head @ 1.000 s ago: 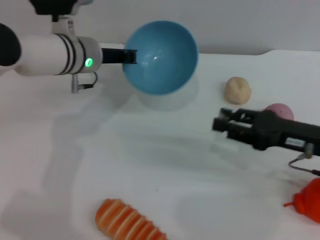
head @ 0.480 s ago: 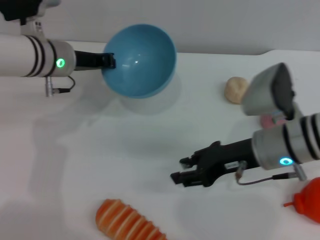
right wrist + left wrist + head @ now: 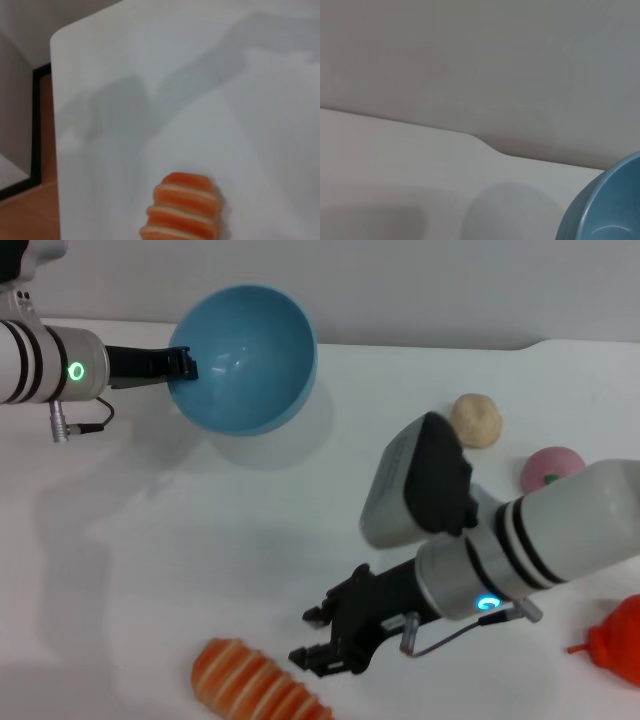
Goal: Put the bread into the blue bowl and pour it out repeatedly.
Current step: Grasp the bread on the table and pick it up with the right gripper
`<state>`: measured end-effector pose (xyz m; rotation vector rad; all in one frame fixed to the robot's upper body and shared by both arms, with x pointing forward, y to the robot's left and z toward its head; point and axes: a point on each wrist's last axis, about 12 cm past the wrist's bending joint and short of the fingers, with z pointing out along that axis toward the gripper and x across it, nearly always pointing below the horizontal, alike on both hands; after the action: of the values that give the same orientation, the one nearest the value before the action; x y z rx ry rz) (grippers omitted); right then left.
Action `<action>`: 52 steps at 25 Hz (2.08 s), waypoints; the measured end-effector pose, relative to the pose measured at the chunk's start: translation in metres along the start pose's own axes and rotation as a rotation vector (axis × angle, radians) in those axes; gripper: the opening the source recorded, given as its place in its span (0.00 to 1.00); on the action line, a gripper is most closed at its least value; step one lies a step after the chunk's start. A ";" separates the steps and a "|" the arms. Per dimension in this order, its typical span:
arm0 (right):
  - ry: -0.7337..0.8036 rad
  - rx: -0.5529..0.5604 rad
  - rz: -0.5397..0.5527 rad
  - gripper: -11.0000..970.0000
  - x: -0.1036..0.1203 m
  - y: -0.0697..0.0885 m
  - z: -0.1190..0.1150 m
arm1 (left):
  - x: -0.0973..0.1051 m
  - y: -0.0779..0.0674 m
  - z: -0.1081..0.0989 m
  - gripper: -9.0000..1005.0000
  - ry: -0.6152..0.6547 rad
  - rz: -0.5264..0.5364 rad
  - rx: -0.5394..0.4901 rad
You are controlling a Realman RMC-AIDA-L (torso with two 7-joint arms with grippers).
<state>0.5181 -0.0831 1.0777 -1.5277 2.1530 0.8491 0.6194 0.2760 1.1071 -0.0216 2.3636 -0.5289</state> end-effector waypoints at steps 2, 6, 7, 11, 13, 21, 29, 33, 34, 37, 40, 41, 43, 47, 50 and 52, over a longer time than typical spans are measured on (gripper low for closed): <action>0.016 -0.012 -0.021 0.56 -0.001 0.005 0.004 | 0.001 -0.001 0.000 0.01 0.000 0.004 0.003; 0.032 -0.030 -0.041 0.56 -0.003 0.012 0.010 | 0.000 -0.004 0.001 0.01 0.004 0.012 0.008; 0.030 -0.033 -0.041 0.56 -0.002 0.014 0.011 | 0.000 -0.005 0.001 0.01 0.003 0.015 0.010; 0.030 -0.044 -0.040 0.56 -0.001 0.020 0.019 | -0.002 -0.007 0.002 0.01 0.001 0.028 0.016; 0.043 -0.041 -0.032 0.56 0.000 0.023 0.025 | -0.002 -0.008 0.002 0.01 0.001 0.032 0.018; 0.070 -0.031 0.056 0.55 0.008 0.026 0.038 | -0.002 -0.011 0.003 0.01 0.000 0.041 0.028; 0.053 -0.019 0.135 0.54 0.017 0.023 0.046 | 0.000 -0.015 0.005 0.01 0.012 0.058 0.033; 0.049 -0.015 0.155 0.53 0.019 0.021 0.047 | -0.001 -0.017 0.006 0.01 0.012 0.064 0.037; 0.049 -0.013 0.155 0.53 0.019 0.020 0.047 | -0.002 -0.018 0.006 0.01 0.012 0.067 0.039; 0.052 -0.013 0.156 0.52 0.020 0.021 0.048 | -0.003 -0.020 0.007 0.01 0.012 0.071 0.042; 0.057 -0.009 0.163 0.52 0.023 0.020 0.048 | -0.004 -0.022 0.007 0.01 0.010 0.074 0.045; 0.058 -0.009 0.165 0.51 0.024 0.019 0.048 | -0.005 -0.022 0.008 0.01 0.010 0.074 0.046; 0.057 -0.006 0.173 0.50 0.025 0.018 0.047 | -0.005 -0.023 0.008 0.01 0.009 0.075 0.048; 0.054 -0.006 0.168 0.47 0.027 0.019 0.047 | -0.006 -0.024 0.008 0.01 0.008 0.076 0.049; 0.050 -0.002 0.168 0.44 0.028 0.018 0.045 | -0.006 -0.024 0.008 0.01 0.008 0.076 0.049; 0.035 0.001 0.175 0.43 0.028 0.017 0.042 | -0.006 -0.024 0.008 0.01 0.009 0.076 0.049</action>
<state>0.4910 -0.0715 1.0336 -1.3786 2.3389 0.8820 0.6257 0.2524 1.1143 0.0927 2.3490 -0.5503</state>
